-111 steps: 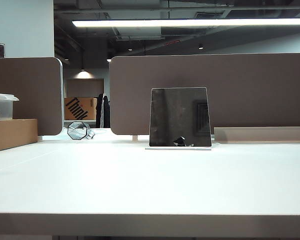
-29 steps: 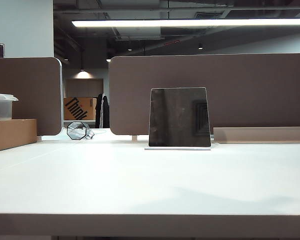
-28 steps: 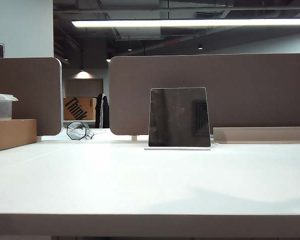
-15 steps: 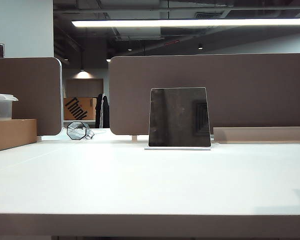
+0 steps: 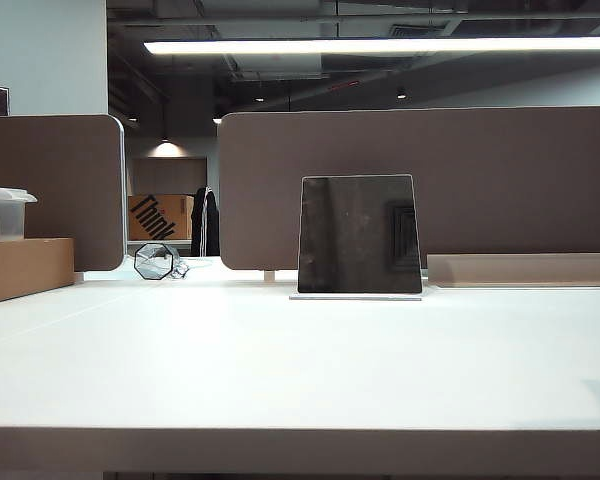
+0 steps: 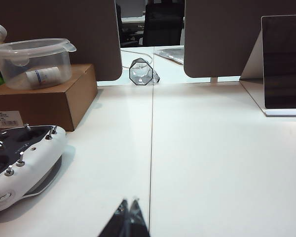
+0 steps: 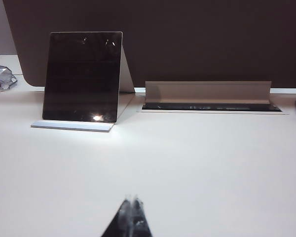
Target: Push the center of the mirror on the table forward to move it for a short distance.
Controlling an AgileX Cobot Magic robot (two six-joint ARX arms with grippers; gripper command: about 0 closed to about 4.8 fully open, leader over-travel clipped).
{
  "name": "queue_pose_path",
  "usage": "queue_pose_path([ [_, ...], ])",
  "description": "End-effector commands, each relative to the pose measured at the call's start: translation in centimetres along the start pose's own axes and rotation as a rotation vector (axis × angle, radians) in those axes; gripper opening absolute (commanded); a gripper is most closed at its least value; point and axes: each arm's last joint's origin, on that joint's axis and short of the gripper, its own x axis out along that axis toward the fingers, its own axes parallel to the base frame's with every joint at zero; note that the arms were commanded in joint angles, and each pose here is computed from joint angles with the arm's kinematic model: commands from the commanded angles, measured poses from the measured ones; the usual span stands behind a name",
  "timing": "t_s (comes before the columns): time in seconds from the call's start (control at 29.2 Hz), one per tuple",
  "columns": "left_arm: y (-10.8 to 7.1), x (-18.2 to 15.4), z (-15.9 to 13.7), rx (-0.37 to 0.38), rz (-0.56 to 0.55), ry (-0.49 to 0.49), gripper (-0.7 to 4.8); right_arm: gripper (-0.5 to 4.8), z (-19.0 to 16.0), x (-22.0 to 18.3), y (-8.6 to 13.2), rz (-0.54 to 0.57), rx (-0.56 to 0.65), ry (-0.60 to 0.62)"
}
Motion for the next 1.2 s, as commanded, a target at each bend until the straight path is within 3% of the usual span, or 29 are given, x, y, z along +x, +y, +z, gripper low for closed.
queue_pose_path([
  [0.03, -0.01, 0.01, 0.06, 0.0, -0.002, -0.008, -0.05, -0.05, 0.04, 0.02, 0.2, 0.027, 0.001, -0.009],
  [0.55, -0.01, 0.01, 0.06, 0.0, -0.002, -0.008, -0.05, -0.05, 0.05, 0.02, 0.02, -0.042, 0.001, -0.014],
  [1.2, -0.01, 0.01, 0.06, 0.0, -0.002, -0.008, -0.05, -0.05, 0.05, 0.02, 0.03, -0.039, 0.002, -0.014],
])
